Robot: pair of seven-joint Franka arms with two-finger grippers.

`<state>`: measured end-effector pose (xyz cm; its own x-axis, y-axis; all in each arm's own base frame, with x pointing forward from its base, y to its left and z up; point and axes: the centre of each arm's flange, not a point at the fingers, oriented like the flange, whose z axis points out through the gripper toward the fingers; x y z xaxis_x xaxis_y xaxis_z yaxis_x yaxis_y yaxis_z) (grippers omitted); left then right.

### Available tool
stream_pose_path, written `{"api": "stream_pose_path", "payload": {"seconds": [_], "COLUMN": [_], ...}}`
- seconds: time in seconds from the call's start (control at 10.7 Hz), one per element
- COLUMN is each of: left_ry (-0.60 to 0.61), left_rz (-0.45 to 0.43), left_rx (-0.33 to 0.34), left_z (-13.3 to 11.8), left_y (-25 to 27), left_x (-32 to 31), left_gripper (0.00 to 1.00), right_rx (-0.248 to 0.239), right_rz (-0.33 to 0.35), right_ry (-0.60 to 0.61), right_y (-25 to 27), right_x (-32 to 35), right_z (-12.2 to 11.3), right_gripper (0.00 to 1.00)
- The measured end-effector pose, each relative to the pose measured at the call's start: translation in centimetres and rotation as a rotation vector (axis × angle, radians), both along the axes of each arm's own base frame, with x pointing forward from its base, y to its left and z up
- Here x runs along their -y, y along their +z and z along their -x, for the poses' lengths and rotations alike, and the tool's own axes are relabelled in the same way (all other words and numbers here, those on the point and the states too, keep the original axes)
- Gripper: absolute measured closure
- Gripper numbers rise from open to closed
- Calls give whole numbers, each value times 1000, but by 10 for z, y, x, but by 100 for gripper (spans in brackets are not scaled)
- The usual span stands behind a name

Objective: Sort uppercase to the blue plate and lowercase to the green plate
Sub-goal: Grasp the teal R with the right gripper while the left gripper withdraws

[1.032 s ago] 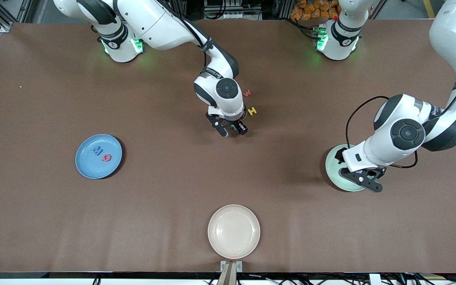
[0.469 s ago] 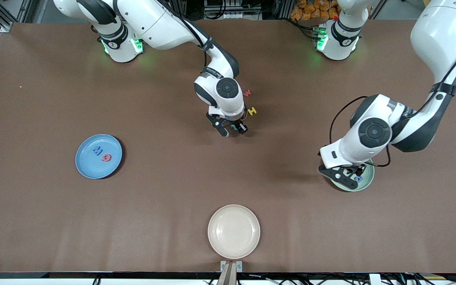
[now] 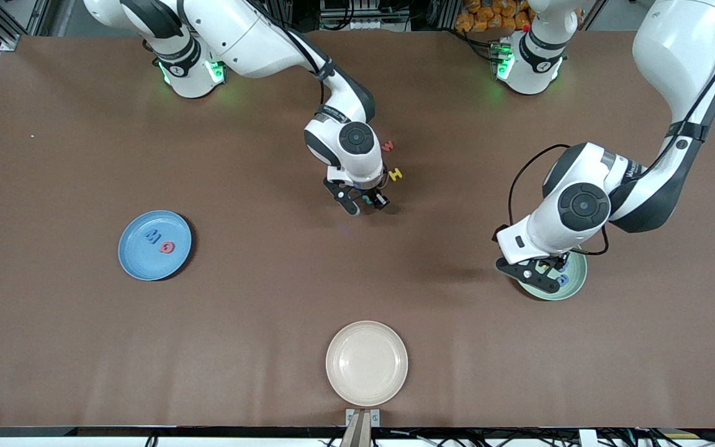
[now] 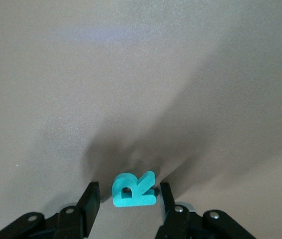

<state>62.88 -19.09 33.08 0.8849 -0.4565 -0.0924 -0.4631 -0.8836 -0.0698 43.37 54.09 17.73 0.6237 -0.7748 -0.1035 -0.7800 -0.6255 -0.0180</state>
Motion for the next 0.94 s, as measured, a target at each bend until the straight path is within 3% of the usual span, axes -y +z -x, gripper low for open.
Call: {"api": "stream_pose_path", "payload": {"seconds": [0.28, 0.94], "left_ry": [60, 127], "left_rz": [35, 12], "left_rx": [-48, -45], "left_z": [6, 24], "left_y": [4, 16], "left_x": [4, 46], "left_gripper": [0, 0], "right_rx": [-4, 0], "right_rz": [10, 10], "right_ry": [27, 48], "right_y": [0, 2], "right_x": [2, 3], "right_z": [-3, -5], "right_gripper": [45, 58]}}
